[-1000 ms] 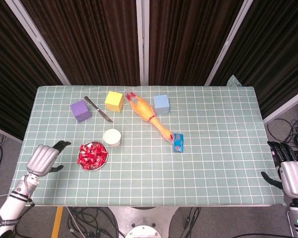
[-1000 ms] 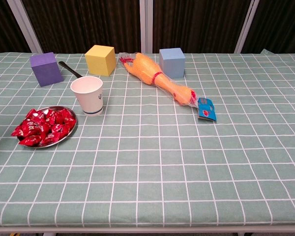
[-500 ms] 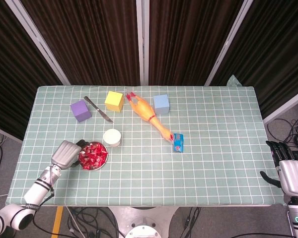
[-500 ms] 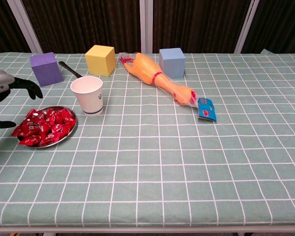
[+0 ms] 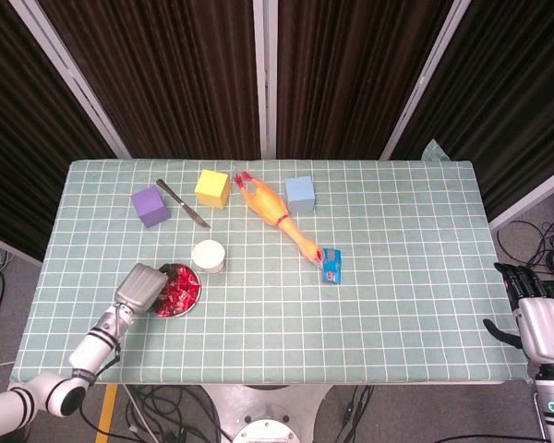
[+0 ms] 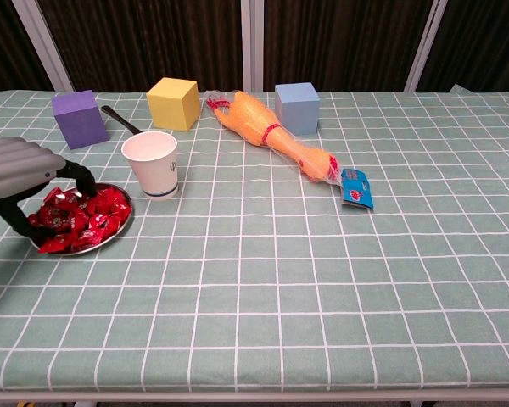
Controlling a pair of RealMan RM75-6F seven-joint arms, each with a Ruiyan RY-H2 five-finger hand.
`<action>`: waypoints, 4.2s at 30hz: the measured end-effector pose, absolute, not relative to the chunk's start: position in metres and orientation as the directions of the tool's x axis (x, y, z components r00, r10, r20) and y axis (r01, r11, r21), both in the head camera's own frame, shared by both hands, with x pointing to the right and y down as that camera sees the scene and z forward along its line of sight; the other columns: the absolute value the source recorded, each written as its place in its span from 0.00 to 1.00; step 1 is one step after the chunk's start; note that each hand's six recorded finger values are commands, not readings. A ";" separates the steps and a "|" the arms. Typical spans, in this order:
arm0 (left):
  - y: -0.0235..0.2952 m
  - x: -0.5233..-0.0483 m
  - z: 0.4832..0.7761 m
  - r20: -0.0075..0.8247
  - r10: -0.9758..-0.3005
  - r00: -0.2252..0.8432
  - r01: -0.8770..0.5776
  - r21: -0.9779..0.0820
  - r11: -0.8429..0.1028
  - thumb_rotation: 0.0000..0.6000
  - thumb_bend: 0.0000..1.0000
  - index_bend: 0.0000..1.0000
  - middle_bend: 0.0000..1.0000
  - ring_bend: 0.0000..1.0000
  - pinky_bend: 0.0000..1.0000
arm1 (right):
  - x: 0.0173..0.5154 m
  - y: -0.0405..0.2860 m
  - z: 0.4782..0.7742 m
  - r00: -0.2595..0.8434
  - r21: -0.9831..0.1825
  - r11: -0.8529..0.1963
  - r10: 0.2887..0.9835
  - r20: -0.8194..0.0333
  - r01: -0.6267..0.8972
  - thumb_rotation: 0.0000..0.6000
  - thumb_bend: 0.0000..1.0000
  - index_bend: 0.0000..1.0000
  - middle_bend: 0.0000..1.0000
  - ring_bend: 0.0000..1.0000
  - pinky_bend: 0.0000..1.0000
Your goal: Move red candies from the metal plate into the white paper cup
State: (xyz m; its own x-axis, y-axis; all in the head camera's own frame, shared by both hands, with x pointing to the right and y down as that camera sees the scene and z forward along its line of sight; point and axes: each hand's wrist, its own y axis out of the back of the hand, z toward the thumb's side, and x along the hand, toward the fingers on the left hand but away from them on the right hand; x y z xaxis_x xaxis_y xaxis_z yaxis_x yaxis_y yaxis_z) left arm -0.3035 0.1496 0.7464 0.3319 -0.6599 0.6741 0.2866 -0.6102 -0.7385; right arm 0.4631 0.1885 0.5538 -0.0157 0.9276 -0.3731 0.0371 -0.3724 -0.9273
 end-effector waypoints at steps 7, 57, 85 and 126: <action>0.147 -0.301 0.752 0.668 -0.672 0.321 0.252 -0.744 -0.619 1.00 0.34 0.54 0.54 0.86 1.00 | 0.464 0.188 0.555 -0.017 -0.925 -0.377 0.926 -0.377 0.041 1.00 0.10 0.12 0.15 0.11 0.29; 0.067 -0.208 0.711 0.526 -0.733 0.431 0.049 -0.825 -0.563 1.00 0.35 0.43 0.46 0.87 1.00 | 0.471 0.187 0.550 -0.039 -0.928 -0.369 0.928 -0.371 0.042 1.00 0.13 0.12 0.14 0.11 0.30; 0.171 -0.276 0.680 0.544 -0.689 0.479 0.135 -0.821 -0.555 1.00 0.23 0.36 0.37 0.82 1.00 | 0.461 0.185 0.548 0.007 -0.933 -0.353 0.935 -0.354 0.062 1.00 0.15 0.12 0.14 0.11 0.31; 0.172 -0.291 0.744 0.671 -0.677 0.302 0.270 -0.741 -0.614 1.00 0.32 0.54 0.53 0.84 1.00 | 0.463 0.187 0.549 -0.007 -0.925 -0.374 0.927 -0.375 0.061 1.00 0.16 0.12 0.14 0.11 0.33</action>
